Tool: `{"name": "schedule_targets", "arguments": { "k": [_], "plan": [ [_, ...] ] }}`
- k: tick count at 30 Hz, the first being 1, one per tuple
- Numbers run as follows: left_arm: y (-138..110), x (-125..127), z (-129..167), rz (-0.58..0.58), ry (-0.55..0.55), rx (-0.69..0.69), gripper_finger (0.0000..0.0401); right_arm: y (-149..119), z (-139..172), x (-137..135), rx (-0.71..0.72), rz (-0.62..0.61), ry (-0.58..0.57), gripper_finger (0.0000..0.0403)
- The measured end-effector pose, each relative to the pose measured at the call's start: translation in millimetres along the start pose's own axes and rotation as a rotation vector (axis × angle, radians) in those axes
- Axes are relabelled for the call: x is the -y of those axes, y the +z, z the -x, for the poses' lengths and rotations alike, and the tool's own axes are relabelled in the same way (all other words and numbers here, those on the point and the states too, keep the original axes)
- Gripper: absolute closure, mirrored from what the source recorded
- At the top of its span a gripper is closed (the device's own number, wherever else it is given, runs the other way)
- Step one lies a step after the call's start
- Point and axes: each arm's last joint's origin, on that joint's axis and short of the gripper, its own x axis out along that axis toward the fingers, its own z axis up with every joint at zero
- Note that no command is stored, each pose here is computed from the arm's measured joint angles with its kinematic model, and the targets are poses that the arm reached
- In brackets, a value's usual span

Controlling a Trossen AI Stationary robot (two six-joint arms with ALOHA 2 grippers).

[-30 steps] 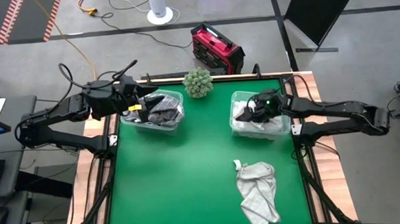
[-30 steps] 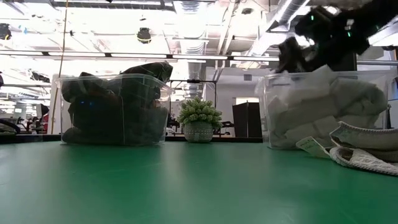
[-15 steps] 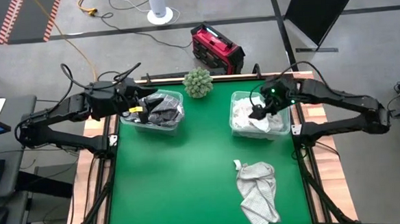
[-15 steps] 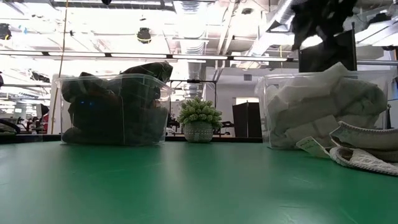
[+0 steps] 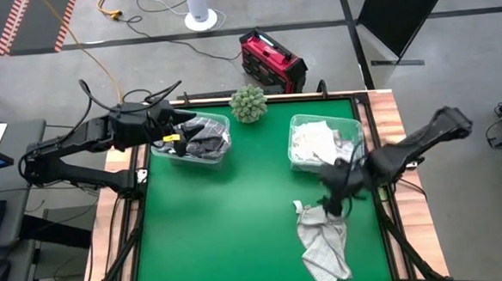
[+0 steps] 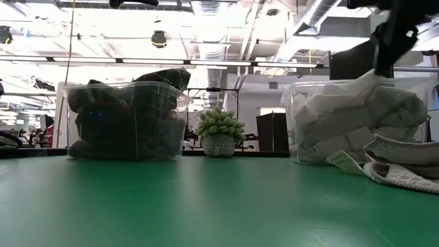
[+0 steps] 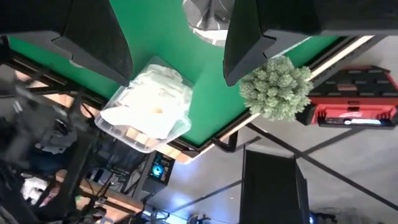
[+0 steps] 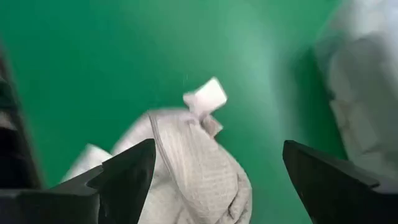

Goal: Sort towels by color in basket
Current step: Put the grey towel into the right transparent bin

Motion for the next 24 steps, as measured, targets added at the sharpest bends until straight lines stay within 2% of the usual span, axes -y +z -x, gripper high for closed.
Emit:
{"name": "schedule_targets", "arguments": {
  "k": [4, 6, 10, 15, 20, 24],
  "plan": [
    [1.0, -1.2, -0.4, -0.016, 0.006, 0.008, 0.0161, -23.1, -36.4, -29.4, -0.113, 0.181, -0.09, 0.0027],
    [1.4, -1.0, -0.4, -0.015, 0.004, 0.011, 0.0161, -33.6, -57.6, -39.5, -0.17, 0.226, -0.144, 0.0027],
    [1.7, 0.5, -0.3, -0.004, -0.045, 0.003, 0.0161, -49.7, -94.8, -49.9, -0.309, 0.179, -0.204, 0.0027],
    [1.6, 1.8, 0.9, 0.011, -0.096, -0.01, 0.0161, -56.2, -123.2, -62.1, -0.364, 0.141, -0.139, 0.0045],
    [2.4, 0.9, 4.5, 0.016, -0.103, -0.003, 0.0161, -55.3, -134.5, -62.5, -0.375, 0.132, -0.145, 0.011],
    [2.9, 0.5, 6.1, 0.017, -0.104, 0.002, 0.0161, -49.6, -137.2, -57.9, -0.397, 0.152, -0.14, 0.0204]
  ]
}}
